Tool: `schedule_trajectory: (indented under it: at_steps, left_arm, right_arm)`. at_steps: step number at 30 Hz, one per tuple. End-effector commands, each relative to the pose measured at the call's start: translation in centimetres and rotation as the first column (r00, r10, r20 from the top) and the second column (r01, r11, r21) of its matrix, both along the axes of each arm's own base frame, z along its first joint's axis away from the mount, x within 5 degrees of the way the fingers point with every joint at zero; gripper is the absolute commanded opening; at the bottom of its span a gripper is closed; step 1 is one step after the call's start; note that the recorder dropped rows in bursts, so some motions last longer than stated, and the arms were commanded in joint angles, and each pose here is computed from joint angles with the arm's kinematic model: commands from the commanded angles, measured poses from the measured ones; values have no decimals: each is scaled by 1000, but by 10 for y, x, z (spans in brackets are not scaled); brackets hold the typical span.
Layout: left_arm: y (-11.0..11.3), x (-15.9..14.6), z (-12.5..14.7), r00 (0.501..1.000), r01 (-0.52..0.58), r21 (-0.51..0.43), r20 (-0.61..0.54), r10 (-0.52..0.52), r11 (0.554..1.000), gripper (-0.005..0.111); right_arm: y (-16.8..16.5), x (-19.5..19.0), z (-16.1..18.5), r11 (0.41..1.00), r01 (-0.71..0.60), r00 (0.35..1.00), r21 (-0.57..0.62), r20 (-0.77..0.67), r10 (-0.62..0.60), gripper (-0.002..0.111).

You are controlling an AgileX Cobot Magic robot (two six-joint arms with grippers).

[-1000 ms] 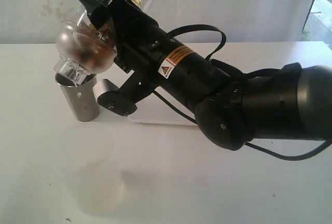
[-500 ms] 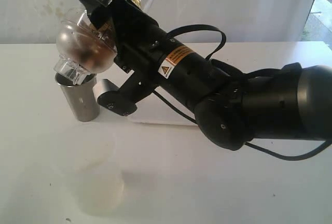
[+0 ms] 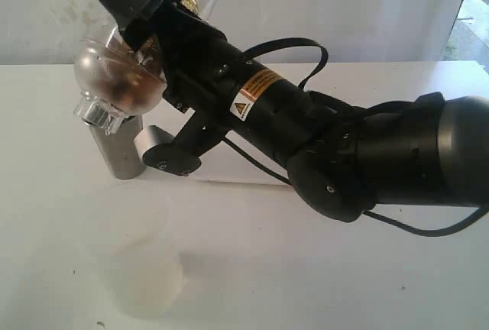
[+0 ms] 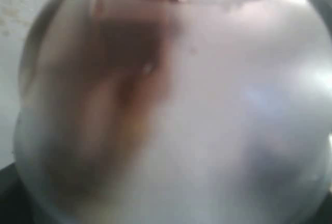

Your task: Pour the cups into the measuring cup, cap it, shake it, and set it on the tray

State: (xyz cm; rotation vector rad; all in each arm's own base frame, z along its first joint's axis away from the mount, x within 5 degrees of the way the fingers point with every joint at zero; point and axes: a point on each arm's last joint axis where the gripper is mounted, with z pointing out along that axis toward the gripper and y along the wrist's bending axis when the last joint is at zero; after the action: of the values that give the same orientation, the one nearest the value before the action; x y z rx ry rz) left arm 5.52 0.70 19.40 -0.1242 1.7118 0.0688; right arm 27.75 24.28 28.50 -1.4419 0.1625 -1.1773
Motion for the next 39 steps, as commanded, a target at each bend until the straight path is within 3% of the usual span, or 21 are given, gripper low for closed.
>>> schedule_trajectory:
  at_steps: [1, 39]
  left_arm:
    - [0, 0, -2, 1000, 1, -2, -1, -1, 1000, 0]
    - [0, 0, -2, 1000, 1, -2, -1, -1, 1000, 0]
  right_arm:
    - [1, -2, 9, 1000, -10, 997, 14, 78, 9, 0]
    - [5, -6, 9, 998, -58, 992, -30, 111, 61, 0]
